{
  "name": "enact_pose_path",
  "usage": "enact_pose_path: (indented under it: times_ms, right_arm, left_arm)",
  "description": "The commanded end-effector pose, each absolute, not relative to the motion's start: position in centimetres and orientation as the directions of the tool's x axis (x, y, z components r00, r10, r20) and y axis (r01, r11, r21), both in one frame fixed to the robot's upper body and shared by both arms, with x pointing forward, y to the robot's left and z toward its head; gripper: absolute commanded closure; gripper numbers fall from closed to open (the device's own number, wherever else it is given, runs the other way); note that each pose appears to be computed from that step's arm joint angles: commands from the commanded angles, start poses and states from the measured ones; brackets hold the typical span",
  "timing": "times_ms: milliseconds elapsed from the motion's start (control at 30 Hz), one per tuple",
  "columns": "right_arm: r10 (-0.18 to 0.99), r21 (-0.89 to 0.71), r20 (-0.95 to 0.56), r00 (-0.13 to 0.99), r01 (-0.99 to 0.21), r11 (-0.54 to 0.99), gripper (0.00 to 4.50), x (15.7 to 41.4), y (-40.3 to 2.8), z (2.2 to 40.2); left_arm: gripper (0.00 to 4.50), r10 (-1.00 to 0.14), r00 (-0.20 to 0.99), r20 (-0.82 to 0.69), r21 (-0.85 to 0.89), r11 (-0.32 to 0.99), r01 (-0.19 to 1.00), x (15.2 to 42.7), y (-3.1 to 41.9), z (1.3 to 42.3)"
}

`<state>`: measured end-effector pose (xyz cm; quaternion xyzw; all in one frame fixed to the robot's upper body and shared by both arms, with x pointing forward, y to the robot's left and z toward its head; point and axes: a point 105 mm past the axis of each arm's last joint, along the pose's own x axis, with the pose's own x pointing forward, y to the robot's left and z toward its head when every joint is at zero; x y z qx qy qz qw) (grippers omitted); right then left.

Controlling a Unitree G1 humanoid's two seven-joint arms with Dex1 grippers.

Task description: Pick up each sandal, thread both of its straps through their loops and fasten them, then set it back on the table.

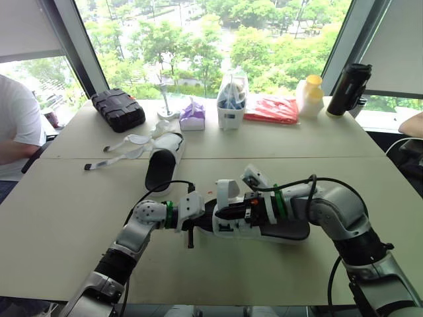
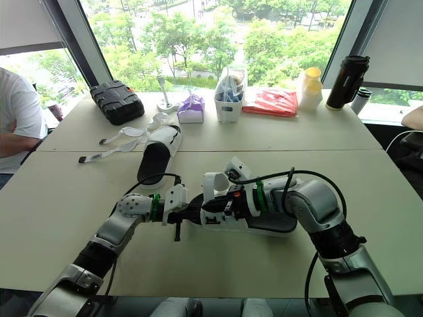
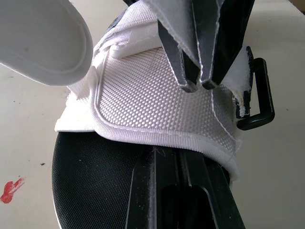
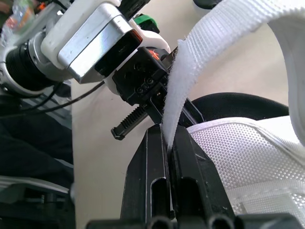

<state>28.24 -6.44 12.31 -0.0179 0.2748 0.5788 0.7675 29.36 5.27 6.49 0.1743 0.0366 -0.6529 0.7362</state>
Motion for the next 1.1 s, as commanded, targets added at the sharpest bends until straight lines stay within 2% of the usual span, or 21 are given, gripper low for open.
enact_pose_path:
  times_ms: [33, 267, 633, 1100]
  right_arm:
    - [0.841, 0.278, -0.512, 0.177, -0.892, 0.357, 4.45, 27.9, -6.9, 10.0]
    - [0.824, 0.203, -0.515, 0.237, -0.9, 0.386, 4.45, 29.3, -7.7, 10.0]
    - [0.865, 0.225, -0.488, 0.117, -0.941, 0.254, 4.45, 26.9, -6.9, 12.1]
    - [0.809, 0.056, -0.569, 0.147, -0.975, 0.216, 4.45, 26.5, -6.8, 9.8]
  left_arm:
    - [4.5, -0.904, 0.076, -0.421, 0.079, 0.046, 0.996, 27.5, 5.5, 1.8]
    - [4.5, -0.904, 0.073, -0.42, 0.079, 0.044, 0.996, 27.5, 5.4, 1.9]
    - [4.5, -0.904, 0.078, -0.421, 0.08, 0.048, 0.996, 27.5, 5.6, 1.8]
    - [4.5, -0.905, 0.074, -0.419, 0.079, 0.045, 0.996, 27.5, 5.4, 1.9]
